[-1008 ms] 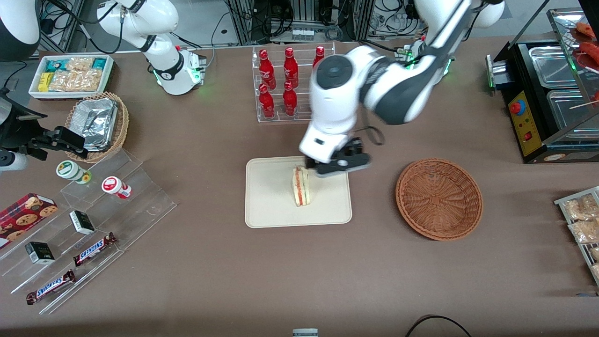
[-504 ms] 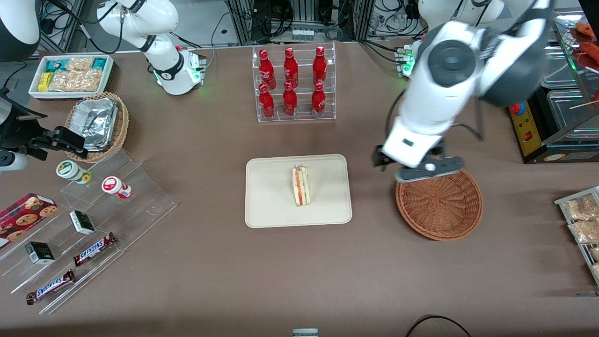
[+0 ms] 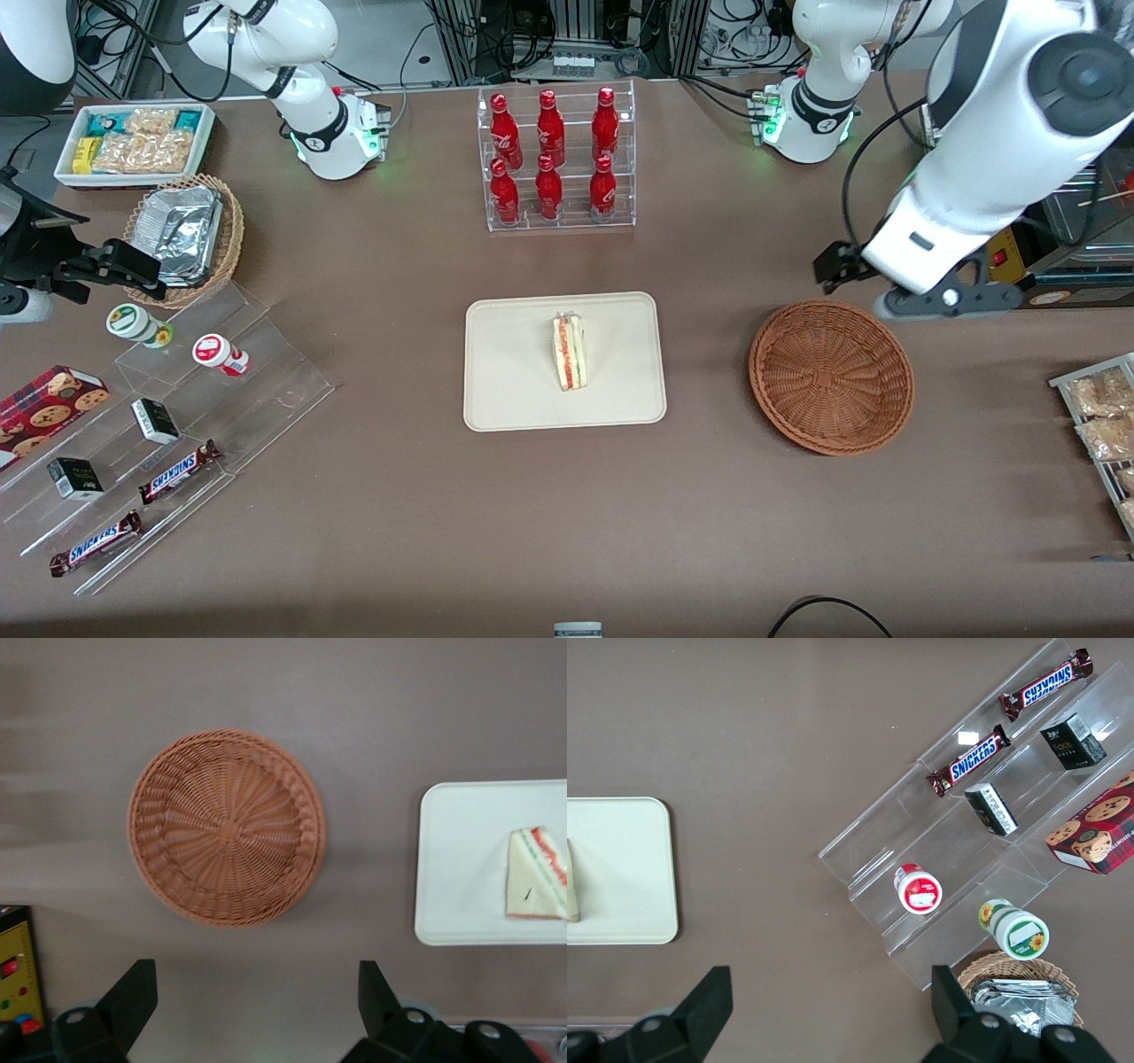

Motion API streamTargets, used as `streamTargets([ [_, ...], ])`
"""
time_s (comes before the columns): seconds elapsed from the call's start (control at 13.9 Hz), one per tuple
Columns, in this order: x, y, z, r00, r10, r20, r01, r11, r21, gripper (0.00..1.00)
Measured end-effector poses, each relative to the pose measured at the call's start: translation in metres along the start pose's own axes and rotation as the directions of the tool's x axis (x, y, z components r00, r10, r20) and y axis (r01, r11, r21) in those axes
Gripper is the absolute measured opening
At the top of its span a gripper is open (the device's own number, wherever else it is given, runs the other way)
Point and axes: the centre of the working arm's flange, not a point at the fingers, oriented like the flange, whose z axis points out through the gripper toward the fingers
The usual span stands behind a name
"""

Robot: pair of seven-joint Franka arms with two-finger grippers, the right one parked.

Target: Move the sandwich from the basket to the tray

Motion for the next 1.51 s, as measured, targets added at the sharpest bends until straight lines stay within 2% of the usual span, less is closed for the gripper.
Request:
streamTargets([
  [0.29, -0.028, -0.050, -0.010, 1.000, 0.027, -0.007, -0.027, 1.000, 0.006, 1.00],
  [0.72, -0.049, -0.077, -0.013, 1.000, -0.008, -0.010, 0.008, 1.000, 0.009, 1.00],
  [0.94, -0.048, -0.094, -0.015, 1.000, -0.016, -0.020, 0.016, 1.000, 0.001, 1.00],
  [1.3, -0.026, -0.102, -0.036, 0.997, -0.020, -0.073, 0.020, 1.000, -0.011, 1.00],
  [1.51, -0.012, -0.104, -0.034, 0.997, -0.025, -0.071, 0.024, 1.000, -0.014, 1.00],
])
